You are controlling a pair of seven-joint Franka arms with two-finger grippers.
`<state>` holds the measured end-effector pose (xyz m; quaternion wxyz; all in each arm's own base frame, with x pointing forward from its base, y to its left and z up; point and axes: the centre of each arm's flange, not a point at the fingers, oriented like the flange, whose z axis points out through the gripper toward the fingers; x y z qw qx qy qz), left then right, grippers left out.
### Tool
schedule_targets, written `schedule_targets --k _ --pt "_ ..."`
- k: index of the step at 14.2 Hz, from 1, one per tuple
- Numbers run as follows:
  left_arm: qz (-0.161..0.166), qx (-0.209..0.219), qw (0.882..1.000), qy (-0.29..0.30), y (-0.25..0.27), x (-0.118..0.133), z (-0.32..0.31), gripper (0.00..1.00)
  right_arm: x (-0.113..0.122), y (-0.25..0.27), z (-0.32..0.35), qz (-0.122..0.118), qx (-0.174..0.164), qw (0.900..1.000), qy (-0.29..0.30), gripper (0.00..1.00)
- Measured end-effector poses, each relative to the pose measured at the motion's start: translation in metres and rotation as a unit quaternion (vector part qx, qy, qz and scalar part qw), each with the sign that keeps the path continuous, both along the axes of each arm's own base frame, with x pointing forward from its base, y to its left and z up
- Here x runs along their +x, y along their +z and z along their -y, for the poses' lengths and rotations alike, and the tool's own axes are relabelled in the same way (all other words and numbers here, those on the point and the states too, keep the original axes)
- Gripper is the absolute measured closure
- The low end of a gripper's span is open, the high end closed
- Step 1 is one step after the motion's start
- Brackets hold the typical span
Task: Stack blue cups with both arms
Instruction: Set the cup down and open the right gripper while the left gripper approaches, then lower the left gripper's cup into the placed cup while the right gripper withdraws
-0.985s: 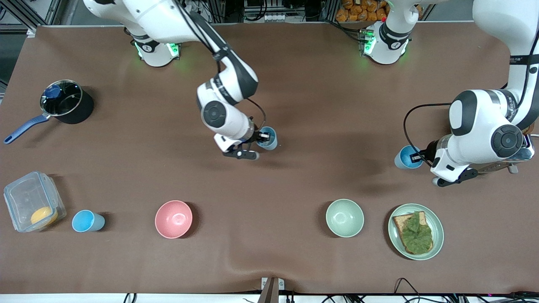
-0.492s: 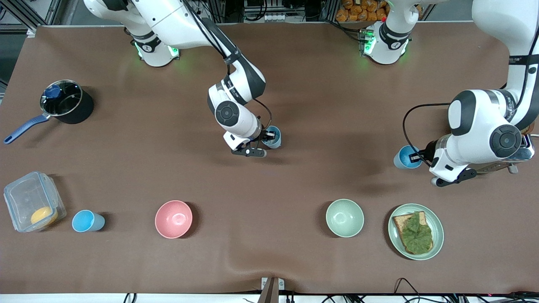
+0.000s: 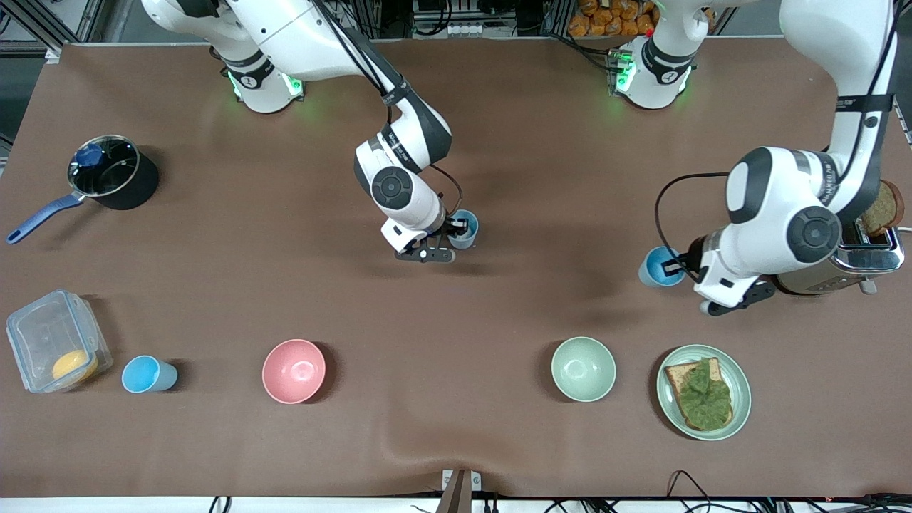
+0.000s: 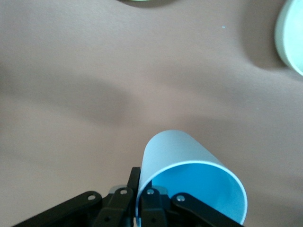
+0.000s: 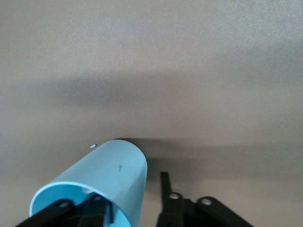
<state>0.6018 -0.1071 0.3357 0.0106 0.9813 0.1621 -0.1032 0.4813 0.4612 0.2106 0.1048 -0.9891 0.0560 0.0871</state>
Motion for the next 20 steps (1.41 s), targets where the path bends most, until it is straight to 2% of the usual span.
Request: schedule_targets --k 3,5,8,11,14,17,20 --pt "0.0 -0.002 1.0 0.008 0.003 -0.004 0.026 0.97 0.009 0.02 0.004 -0.015 -0.007 1.0 -0.009 0.21" --pt "0.001 -0.006 1.0 0.008 0.008 -0.01 0.056 0.97 0.031 0.065 0.025 -0.038 -0.019 0.999 -0.014 0.02" --pt "0.006 -0.014 1.0 0.02 0.021 -0.023 0.11 0.97 0.07 0.155 0.083 -0.067 -0.032 0.997 -0.024 0.0" --pt "0.017 -0.02 0.999 0.024 0.028 -0.046 0.176 0.97 0.095 0.22 0.15 -0.066 -0.039 0.997 0.012 0.0" --pt "0.017 -0.023 0.999 0.017 0.024 -0.08 0.257 0.97 0.112 0.266 0.237 -0.057 -0.034 0.995 0.073 0.0" --pt "0.012 -0.029 0.999 0.012 0.012 -0.105 0.323 0.97 0.112 0.307 0.317 -0.045 -0.043 0.993 0.103 0.0" --pt "0.021 -0.019 1.0 0.009 -0.007 -0.122 0.366 0.97 0.099 0.354 0.359 -0.016 -0.066 0.991 0.116 0.0"
